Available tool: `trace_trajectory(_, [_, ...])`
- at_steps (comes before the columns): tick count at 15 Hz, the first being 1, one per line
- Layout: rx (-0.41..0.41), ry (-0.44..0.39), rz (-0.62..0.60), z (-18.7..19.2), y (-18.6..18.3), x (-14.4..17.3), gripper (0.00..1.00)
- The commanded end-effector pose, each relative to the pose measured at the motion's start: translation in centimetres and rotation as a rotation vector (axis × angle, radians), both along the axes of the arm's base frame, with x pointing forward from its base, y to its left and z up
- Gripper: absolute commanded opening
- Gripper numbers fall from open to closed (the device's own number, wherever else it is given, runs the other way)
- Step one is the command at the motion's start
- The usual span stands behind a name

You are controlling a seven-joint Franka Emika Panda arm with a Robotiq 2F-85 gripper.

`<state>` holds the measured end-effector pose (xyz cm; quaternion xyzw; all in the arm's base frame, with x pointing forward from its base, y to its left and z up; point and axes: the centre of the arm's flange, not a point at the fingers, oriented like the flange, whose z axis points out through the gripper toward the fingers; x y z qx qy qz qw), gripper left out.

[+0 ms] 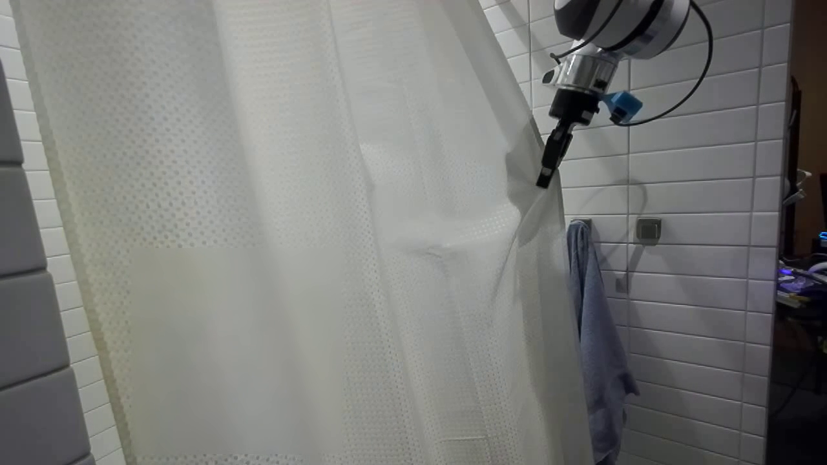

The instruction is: Close the shower curtain

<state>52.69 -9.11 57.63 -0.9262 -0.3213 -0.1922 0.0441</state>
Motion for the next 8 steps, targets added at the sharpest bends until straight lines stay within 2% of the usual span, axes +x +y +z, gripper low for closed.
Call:
trace_trajectory(1, [0.0, 0.0, 0.0, 0.0, 0.0, 0.0, 0.01])
trace_trajectory(8, [-0.007, -0.021, 0.021, -0.14, 0.21, 0.25, 0.0])
